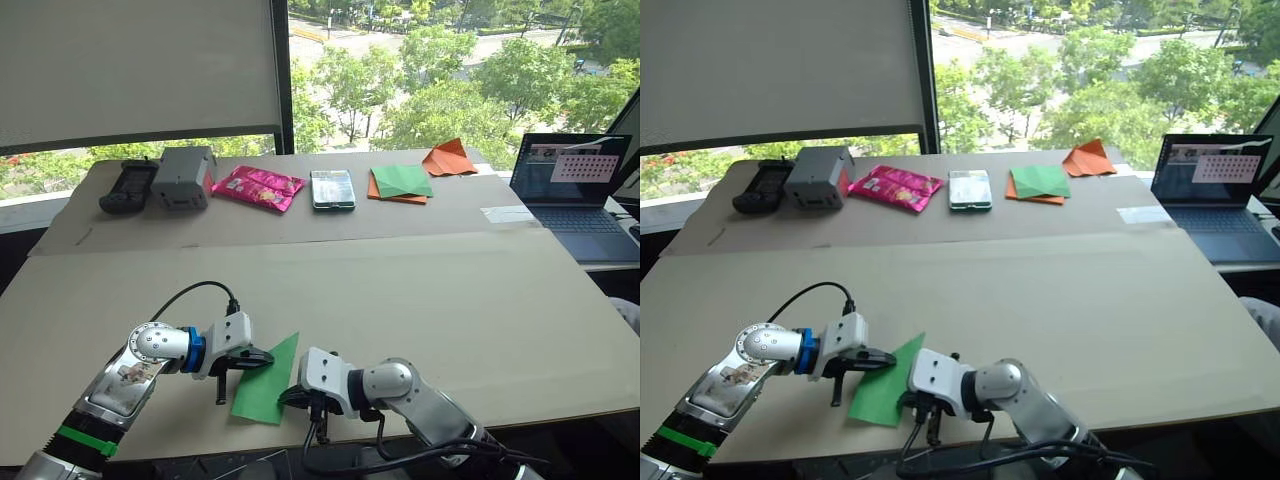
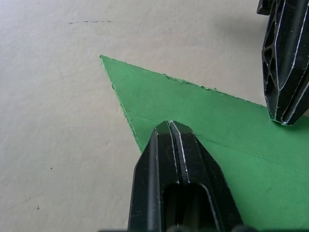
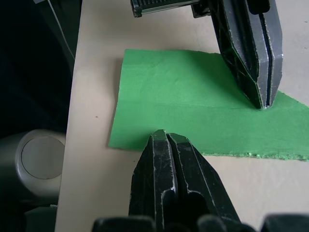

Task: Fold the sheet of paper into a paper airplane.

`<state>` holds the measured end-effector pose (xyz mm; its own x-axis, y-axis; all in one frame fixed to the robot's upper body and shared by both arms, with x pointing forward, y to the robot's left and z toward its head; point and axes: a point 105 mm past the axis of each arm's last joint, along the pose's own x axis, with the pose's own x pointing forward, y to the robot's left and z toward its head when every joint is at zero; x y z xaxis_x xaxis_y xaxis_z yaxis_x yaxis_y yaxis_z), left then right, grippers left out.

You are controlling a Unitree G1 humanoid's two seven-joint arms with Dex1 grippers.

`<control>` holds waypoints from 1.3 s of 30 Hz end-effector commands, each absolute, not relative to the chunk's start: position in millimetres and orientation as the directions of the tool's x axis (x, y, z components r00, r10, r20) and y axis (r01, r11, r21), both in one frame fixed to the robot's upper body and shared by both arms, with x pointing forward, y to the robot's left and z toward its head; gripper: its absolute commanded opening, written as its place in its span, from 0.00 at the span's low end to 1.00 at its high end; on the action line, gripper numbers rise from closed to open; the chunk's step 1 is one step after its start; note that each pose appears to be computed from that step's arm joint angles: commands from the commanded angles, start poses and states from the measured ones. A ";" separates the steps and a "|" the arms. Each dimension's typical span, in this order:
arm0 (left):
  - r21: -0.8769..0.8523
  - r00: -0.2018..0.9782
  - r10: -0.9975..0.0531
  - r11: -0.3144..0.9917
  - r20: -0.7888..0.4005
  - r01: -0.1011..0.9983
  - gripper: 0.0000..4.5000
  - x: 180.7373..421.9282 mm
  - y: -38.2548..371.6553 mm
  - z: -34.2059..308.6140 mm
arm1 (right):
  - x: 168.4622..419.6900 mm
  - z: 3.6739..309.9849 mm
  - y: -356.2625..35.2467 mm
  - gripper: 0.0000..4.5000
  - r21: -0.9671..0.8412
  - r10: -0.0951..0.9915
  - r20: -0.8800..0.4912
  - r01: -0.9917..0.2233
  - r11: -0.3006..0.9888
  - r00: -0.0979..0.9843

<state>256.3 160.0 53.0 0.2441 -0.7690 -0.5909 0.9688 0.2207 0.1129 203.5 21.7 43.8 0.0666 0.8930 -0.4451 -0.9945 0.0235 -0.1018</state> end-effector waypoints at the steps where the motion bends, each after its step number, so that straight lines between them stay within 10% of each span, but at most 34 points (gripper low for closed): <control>1: 0.052 0.217 -0.703 0.248 -0.678 0.967 0.01 246.5 176.1 30.4 | 184.1 28.1 23.1 0.00 -0.034 0.872 -0.490 -0.998 -0.049 -0.026; 15: 0.044 0.212 -0.699 0.251 -0.683 0.967 0.01 243.5 177.2 29.1 | 168.5 28.2 20.4 0.00 -0.016 0.863 -0.500 -0.995 -0.096 -0.075; 24: 0.061 0.271 -0.733 0.300 -0.624 0.952 0.01 254.4 168.0 34.4 | 224.5 137.8 -8.0 0.00 -0.118 0.964 -0.147 -0.972 0.204 0.220; 35: -0.004 0.371 -0.828 0.410 -0.420 0.912 0.01 273.7 178.0 95.8 | 232.9 119.2 -29.6 0.00 -0.142 0.896 -0.219 -0.921 0.362 0.386; 39: 0.088 0.329 -0.851 0.322 -0.411 0.943 0.26 276.9 181.1 110.0 | 230.9 111.6 -33.4 0.00 -0.123 0.886 -0.224 -0.914 0.388 0.406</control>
<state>276.6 182.8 97.8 0.3551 -0.8309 -0.4284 0.9234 0.3833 0.0219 233.5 -35.3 102.9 0.4046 0.8763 -0.2615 -0.9143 0.3940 -0.0941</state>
